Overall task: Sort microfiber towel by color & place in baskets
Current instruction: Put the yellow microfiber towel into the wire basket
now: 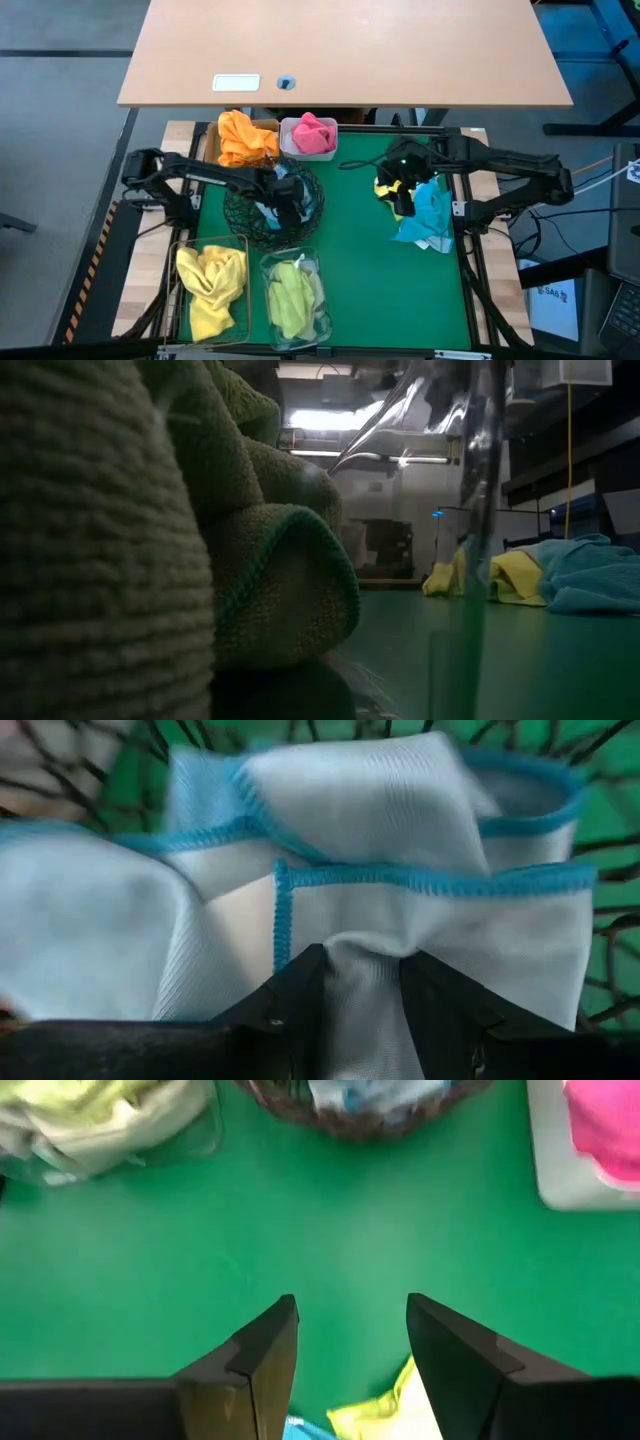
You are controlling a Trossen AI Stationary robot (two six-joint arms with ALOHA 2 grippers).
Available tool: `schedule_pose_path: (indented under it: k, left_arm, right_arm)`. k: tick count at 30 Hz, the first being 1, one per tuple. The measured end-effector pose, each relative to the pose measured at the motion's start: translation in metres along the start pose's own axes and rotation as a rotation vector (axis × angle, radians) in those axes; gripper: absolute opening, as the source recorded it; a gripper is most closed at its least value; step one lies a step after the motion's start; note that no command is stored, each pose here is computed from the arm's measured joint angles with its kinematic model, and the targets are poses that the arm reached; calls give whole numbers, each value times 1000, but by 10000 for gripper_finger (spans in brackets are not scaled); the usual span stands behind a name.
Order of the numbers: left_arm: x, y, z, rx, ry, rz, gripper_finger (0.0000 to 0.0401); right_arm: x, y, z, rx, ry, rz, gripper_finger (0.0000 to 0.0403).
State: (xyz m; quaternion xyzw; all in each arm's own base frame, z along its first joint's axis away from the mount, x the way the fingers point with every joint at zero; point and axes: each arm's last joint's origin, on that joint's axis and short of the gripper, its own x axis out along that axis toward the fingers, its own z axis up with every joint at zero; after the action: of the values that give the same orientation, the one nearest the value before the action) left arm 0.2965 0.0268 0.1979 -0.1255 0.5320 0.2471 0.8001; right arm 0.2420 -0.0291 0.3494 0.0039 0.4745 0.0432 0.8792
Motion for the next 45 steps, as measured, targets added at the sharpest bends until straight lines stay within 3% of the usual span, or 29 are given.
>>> schedule_pose_path:
  k: [8,14,18,29,38,41,45]
  left_arm:
    - [24,2,-1,-19,117,-65,128]
    - [21,1,2,-24,90,-82,128]
    - [21,1,2,-25,87,-87,128]
    - [21,1,2,-25,86,-88,128]
    - [21,-1,5,-34,61,-108,128]
    - [21,-3,6,-32,39,-119,128]
    - [16,-5,7,-30,20,-130,128]
  right_arm:
    - [40,-5,-32,57,169,-88,189]
    - [70,-12,-65,38,320,-318,189]
    - [86,-20,-80,91,321,-439,189]
    - [111,-52,-121,320,301,-432,189]
    - [117,-52,-134,343,329,-354,187]
    - [117,-51,-134,369,323,-337,163]
    - [117,-51,-134,370,322,-329,85]
